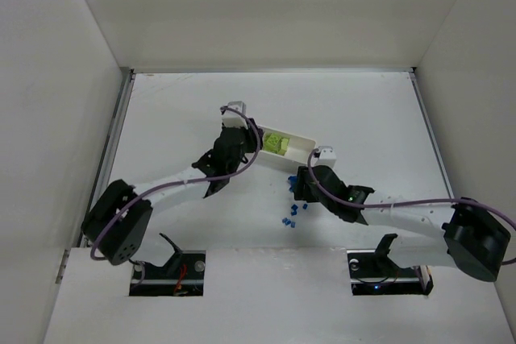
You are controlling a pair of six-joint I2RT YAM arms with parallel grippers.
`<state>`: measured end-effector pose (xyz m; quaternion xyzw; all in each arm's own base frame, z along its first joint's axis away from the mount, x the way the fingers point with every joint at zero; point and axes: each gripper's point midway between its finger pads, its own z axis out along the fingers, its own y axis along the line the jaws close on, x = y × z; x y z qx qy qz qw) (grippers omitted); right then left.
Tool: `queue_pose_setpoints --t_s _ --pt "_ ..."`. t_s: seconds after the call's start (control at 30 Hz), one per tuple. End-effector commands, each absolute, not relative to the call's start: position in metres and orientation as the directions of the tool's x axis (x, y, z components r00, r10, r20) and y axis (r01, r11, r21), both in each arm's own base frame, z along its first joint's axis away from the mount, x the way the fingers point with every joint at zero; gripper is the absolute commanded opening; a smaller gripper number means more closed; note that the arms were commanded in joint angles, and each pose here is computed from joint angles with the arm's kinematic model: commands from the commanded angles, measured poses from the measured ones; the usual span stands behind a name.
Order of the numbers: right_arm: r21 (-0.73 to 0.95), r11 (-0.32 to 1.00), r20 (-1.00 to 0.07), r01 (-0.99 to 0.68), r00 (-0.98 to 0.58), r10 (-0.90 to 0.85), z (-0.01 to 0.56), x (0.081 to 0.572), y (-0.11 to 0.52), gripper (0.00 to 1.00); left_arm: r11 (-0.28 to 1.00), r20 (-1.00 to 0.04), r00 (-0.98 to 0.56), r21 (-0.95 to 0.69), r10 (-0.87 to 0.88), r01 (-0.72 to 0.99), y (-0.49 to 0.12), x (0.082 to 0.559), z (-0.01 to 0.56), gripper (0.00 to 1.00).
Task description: Sort the legos into containers by color
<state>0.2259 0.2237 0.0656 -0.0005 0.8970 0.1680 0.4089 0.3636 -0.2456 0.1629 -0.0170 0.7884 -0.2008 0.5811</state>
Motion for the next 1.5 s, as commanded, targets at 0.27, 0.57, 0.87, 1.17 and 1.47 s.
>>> queue_pose_setpoints --t_s 0.27,0.57,0.87,1.17,1.47 --pt "0.229 0.953 -0.758 -0.198 -0.651 0.047 0.08 0.252 0.246 0.67 0.849 -0.839 -0.459 -0.448 -0.292 0.28 -0.254 0.262 0.132 0.4" --pt "0.168 0.97 -0.712 -0.178 -0.702 -0.005 0.048 0.258 0.241 0.66 0.834 -0.814 -0.477 -0.489 -0.332 0.254 -0.24 0.251 0.118 0.42" --pt "0.149 0.975 -0.744 -0.167 -0.668 -0.001 0.044 0.271 0.246 0.58 0.81 -0.795 -0.522 -0.508 -0.31 0.292 -0.249 0.235 0.108 0.43" --pt "0.162 0.972 -0.759 -0.17 -0.651 0.013 0.055 0.271 0.245 0.4 0.805 -0.788 -0.555 -0.498 -0.265 0.322 -0.26 0.221 0.097 0.43" --pt "0.199 0.961 -0.778 -0.19 -0.627 0.037 0.073 0.268 0.247 0.4 0.806 -0.787 -0.569 -0.488 -0.24 0.336 -0.268 0.216 0.092 0.44"
